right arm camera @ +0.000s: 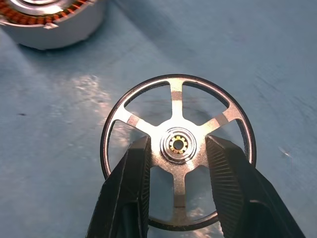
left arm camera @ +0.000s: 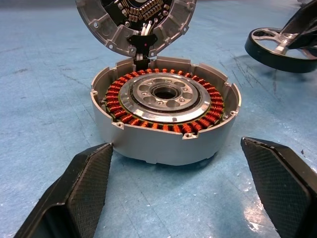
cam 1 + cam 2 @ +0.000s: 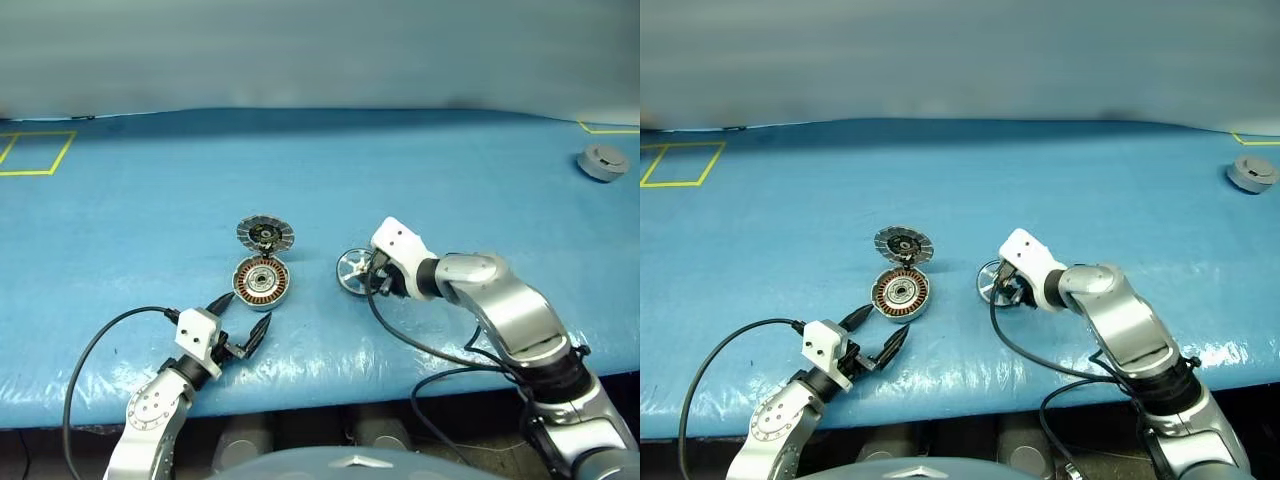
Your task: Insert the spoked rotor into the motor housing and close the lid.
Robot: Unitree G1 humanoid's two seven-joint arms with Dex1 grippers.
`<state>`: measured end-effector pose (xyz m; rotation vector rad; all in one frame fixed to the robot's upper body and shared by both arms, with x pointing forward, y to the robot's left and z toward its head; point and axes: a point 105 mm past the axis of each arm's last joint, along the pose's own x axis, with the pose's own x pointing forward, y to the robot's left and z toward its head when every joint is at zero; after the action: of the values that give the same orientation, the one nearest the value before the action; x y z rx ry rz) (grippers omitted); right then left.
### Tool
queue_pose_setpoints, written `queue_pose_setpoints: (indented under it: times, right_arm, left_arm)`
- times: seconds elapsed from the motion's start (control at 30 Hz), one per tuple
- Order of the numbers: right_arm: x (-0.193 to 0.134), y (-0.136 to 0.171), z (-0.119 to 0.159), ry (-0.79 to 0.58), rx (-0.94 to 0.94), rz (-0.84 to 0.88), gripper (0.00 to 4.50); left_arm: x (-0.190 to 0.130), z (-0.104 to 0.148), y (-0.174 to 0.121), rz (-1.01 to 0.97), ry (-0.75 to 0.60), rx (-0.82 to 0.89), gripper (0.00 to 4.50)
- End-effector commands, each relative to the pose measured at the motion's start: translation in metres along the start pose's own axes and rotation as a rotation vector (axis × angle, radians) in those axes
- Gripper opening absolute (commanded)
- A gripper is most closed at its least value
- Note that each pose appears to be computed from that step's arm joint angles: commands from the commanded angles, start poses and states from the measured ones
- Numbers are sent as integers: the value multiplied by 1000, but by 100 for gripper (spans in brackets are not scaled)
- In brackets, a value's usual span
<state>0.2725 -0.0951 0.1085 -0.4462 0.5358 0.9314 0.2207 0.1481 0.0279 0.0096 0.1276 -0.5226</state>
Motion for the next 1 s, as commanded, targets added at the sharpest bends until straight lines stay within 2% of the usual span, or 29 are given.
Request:
queue_pose_setpoints:
  times: [0.03, 0.17, 0.3, 0.47, 0.67, 1.0]
  right_arm:
    - [-15, 37, 31, -144, -58, 163, 133]
    - [-21, 62, 60, -325, -67, 275, 133]
    - [-3, 64, 74, -414, -69, 209, 133]
    - [31, 71, 77, -430, -45, 202, 133]
    - [56, 75, 84, -443, -66, 205, 133]
    - [75, 68, 86, -429, -92, 188, 133]
  left_arm:
    - [-1, 7, 1, -7, -16, 19, 450]
    - [-1, 8, 2, -9, -17, 20, 450]
    - [0, 9, 2, -10, -19, 22, 450]
    - [0, 10, 3, -13, -18, 24, 450]
    - [0, 11, 3, -11, -18, 23, 450]
    - [1, 11, 2, -11, -23, 26, 450]
